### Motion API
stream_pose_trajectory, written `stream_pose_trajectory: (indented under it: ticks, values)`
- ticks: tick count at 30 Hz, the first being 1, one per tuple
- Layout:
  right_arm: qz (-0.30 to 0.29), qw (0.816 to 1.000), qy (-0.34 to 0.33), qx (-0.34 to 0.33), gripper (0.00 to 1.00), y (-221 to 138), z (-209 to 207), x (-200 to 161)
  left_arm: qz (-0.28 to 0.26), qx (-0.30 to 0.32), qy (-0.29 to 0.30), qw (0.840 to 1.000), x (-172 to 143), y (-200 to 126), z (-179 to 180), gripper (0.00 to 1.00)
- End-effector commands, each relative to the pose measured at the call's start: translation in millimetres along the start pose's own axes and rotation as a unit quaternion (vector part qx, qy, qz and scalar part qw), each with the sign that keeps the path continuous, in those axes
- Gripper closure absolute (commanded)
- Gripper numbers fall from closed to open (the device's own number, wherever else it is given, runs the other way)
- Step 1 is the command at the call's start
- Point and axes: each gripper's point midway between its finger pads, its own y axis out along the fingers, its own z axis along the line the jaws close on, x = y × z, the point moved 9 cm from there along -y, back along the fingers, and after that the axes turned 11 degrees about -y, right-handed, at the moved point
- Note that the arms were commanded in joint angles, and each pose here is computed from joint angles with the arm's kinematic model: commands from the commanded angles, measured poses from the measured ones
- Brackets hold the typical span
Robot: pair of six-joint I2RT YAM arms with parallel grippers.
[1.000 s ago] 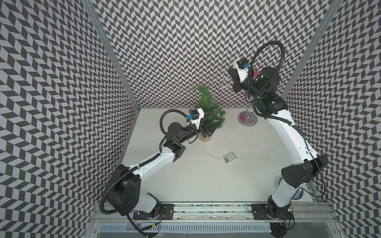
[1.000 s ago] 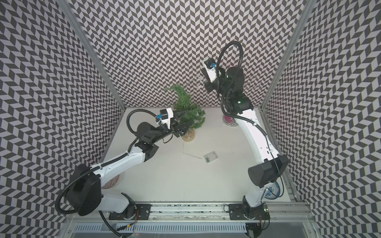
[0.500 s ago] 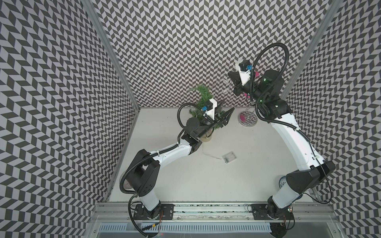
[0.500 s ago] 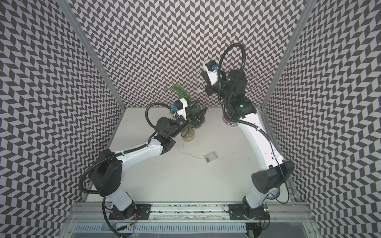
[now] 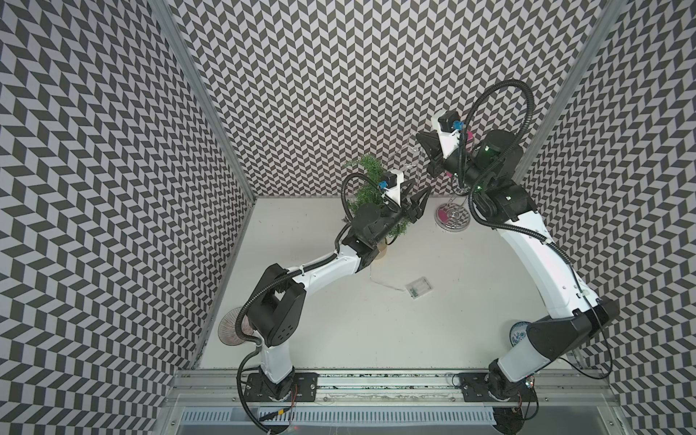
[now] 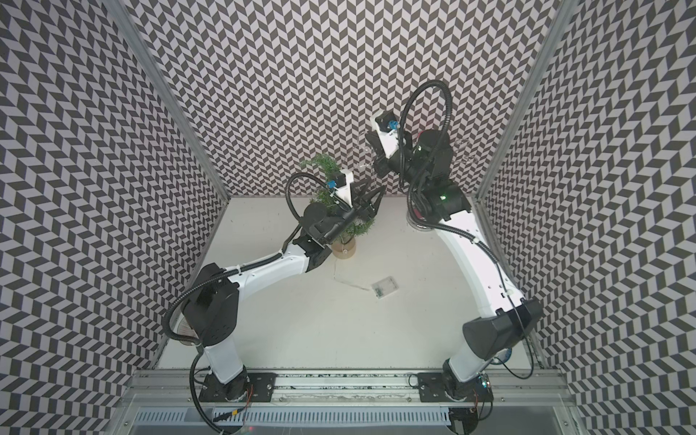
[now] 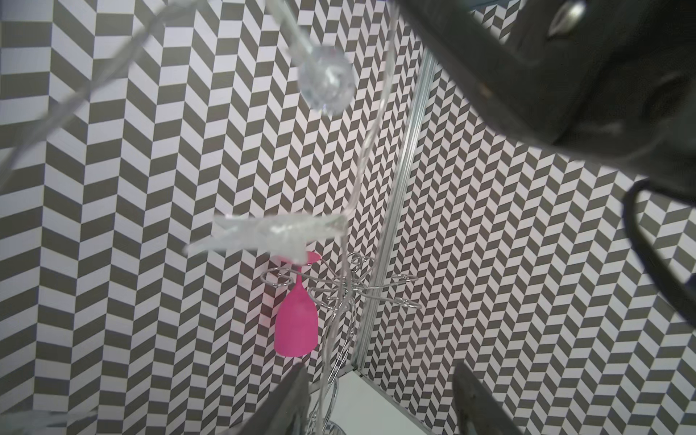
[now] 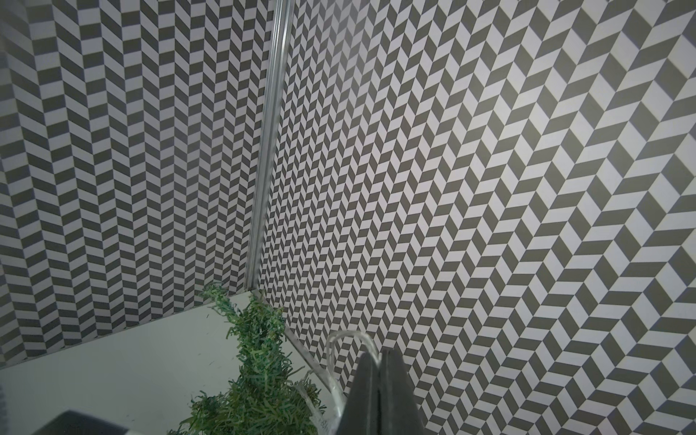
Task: Wrap string light around the christmas tree
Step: Wrap the light string around the Christmas tree.
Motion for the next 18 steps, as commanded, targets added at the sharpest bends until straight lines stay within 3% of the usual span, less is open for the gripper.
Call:
stream_pose_trajectory:
  ticks: [1,7,18]
  values:
    - [-0.047,0.999,-0.007,-0.008,1.00,-14,-4,27,-0.005,0.014,0.000,1.000,3,8,-2,0.39]
    - [-0.049,0.999,-0.005,-0.003,1.00,-16,-2,28,-0.006,0.007,0.001,1.000,0,20,2,0.48]
    - [-0.051,0.999,-0.006,-0.007,1.00,-17,-4,31,-0.030,-0.005,-0.009,0.999,1,23,6,0.90]
